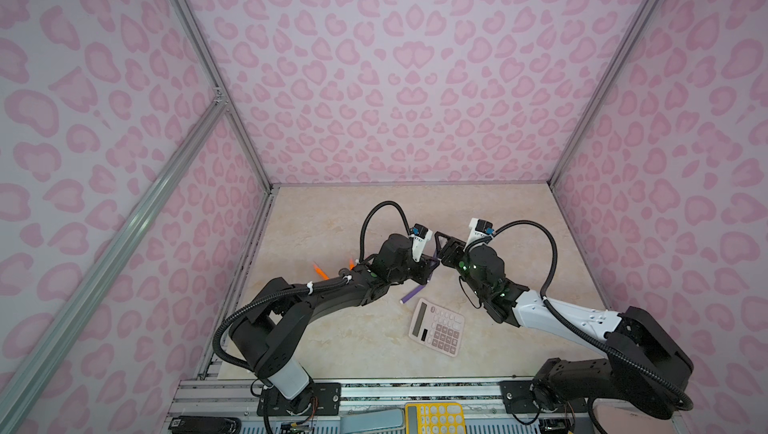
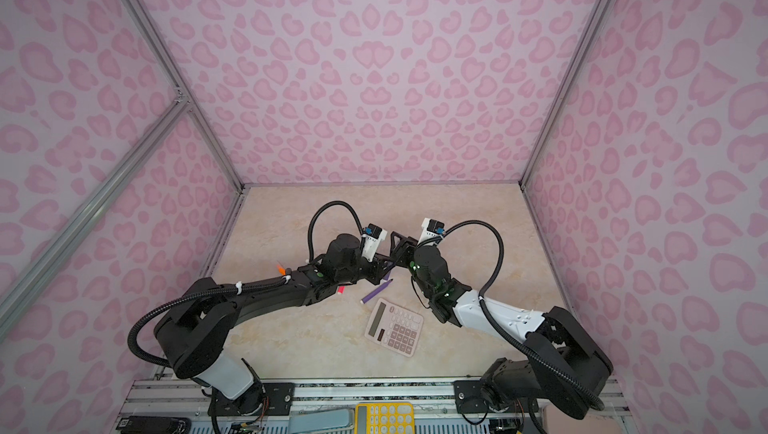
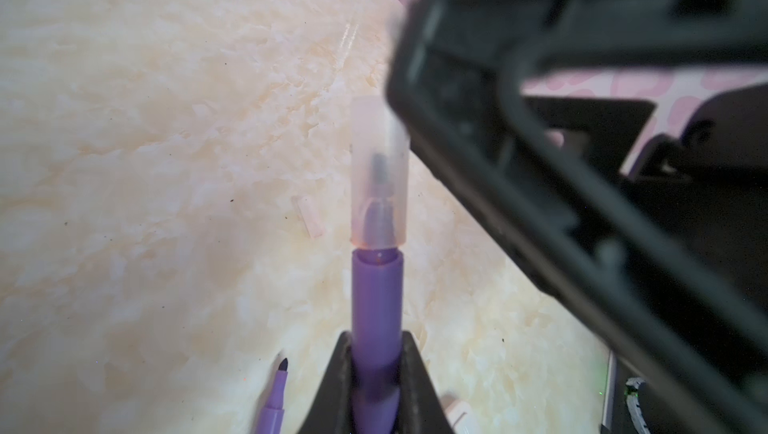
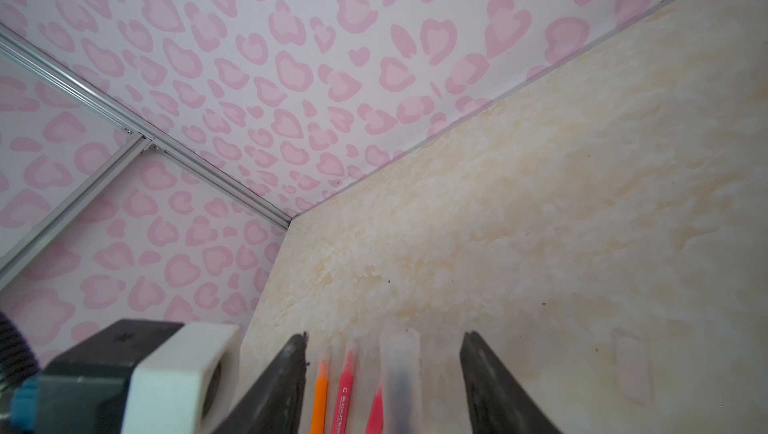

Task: Insert the pens into the pen caps
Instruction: 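Open the right gripper and press the cap down onto the purple marker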

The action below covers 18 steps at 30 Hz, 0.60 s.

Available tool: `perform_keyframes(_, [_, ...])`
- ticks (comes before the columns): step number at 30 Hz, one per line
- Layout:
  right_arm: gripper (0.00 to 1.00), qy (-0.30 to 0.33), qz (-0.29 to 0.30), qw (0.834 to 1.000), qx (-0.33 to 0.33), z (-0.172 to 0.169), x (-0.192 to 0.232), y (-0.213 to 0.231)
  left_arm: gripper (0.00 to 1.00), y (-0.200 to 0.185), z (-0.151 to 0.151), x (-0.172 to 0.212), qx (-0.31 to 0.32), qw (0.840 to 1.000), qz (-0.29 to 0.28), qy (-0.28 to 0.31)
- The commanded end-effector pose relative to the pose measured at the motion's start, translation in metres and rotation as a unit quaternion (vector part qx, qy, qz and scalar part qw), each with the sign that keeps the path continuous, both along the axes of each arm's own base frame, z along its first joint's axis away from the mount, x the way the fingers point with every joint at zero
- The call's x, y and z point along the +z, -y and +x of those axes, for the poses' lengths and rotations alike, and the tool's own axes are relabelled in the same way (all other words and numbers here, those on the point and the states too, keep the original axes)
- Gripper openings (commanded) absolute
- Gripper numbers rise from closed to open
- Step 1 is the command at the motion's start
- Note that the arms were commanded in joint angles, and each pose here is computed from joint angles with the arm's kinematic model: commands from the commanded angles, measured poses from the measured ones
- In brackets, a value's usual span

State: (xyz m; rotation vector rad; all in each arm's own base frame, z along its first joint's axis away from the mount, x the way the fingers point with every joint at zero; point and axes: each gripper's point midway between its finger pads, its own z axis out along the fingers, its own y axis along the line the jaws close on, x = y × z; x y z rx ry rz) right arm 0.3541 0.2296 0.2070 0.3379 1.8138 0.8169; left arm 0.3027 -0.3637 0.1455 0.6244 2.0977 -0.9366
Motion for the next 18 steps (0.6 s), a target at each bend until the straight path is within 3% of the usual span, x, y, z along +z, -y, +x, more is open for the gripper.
perform_keyframes(1, [0.57,-0.017,-0.015,1.0,0.002,0.005,-0.008,0.001,0.03,-0.002,0.002,0.005,0.012,0.999,0.01,0.029])
perform_keyframes(5, [0.52,-0.036,-0.016,0.999,0.013,0.012,-0.013,-0.001,0.03,-0.003,0.0,0.001,0.017,0.999,0.03,0.042])
perform_keyframes(18, [0.52,-0.078,-0.018,0.996,0.05,0.024,-0.021,-0.015,0.03,-0.003,-0.002,-0.005,0.029,0.995,0.064,0.066])
